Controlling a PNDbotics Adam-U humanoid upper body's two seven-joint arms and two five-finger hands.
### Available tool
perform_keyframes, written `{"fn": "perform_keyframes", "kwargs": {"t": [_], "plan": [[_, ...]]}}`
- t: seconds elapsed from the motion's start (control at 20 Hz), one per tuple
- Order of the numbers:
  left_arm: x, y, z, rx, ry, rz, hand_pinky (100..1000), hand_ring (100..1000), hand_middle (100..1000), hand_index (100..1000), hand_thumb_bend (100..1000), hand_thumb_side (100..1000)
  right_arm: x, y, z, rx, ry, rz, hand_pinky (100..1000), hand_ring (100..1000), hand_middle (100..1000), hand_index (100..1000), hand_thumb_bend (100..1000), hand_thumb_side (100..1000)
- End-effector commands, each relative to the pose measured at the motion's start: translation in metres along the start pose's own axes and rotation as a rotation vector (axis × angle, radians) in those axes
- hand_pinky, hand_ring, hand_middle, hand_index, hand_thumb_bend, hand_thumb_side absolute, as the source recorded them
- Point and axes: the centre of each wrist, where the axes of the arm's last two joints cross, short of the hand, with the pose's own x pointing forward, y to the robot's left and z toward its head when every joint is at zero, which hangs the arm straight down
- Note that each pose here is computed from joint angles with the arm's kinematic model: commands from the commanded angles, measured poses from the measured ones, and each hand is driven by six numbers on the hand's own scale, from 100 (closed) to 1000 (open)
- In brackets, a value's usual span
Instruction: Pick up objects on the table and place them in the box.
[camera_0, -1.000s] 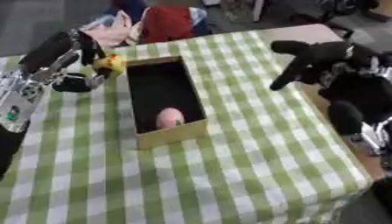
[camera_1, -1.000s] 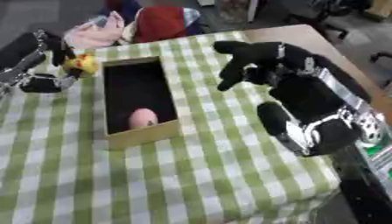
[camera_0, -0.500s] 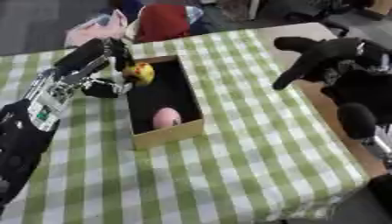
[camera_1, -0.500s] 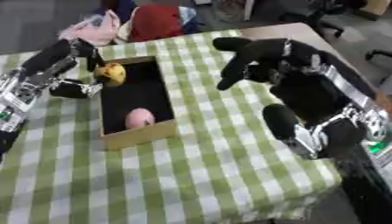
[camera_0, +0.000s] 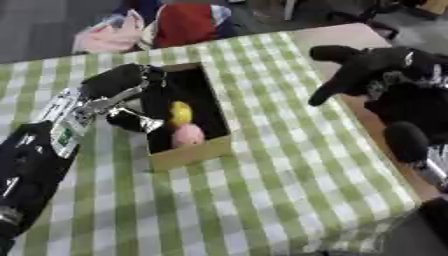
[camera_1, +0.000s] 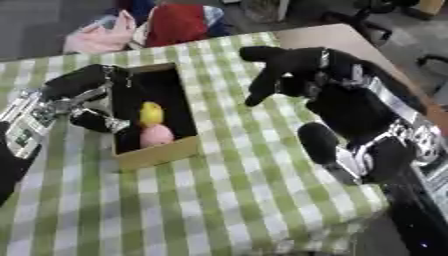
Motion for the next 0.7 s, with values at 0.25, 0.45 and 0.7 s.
{"fn": "perform_keyframes", "kwargs": {"t": [0.25, 0.45, 0.7], "plan": [[-0.010, 0.023, 0.019, 0.134, 0.081, 0.116, 727, 596, 623, 734, 175, 659, 0.007, -0.002, 0.000, 0.002, -0.008, 0.020, 737, 1000, 727, 882, 100, 258], [-0.010, 0.037, 0.034, 0.233, 0.129, 0.270, 746, 582, 601, 715, 100, 728, 0.007, -0.002, 0.003, -0.009, -0.001, 0.021, 736, 1000, 727, 882, 100, 257], [0.000, 0.056, 0.064, 0.364, 0.182, 0.501, 763, 565, 577, 697, 100, 813, 0.008, -0.003, 0.016, -0.050, 0.043, 0.042, 736, 1000, 728, 883, 100, 270]]}}
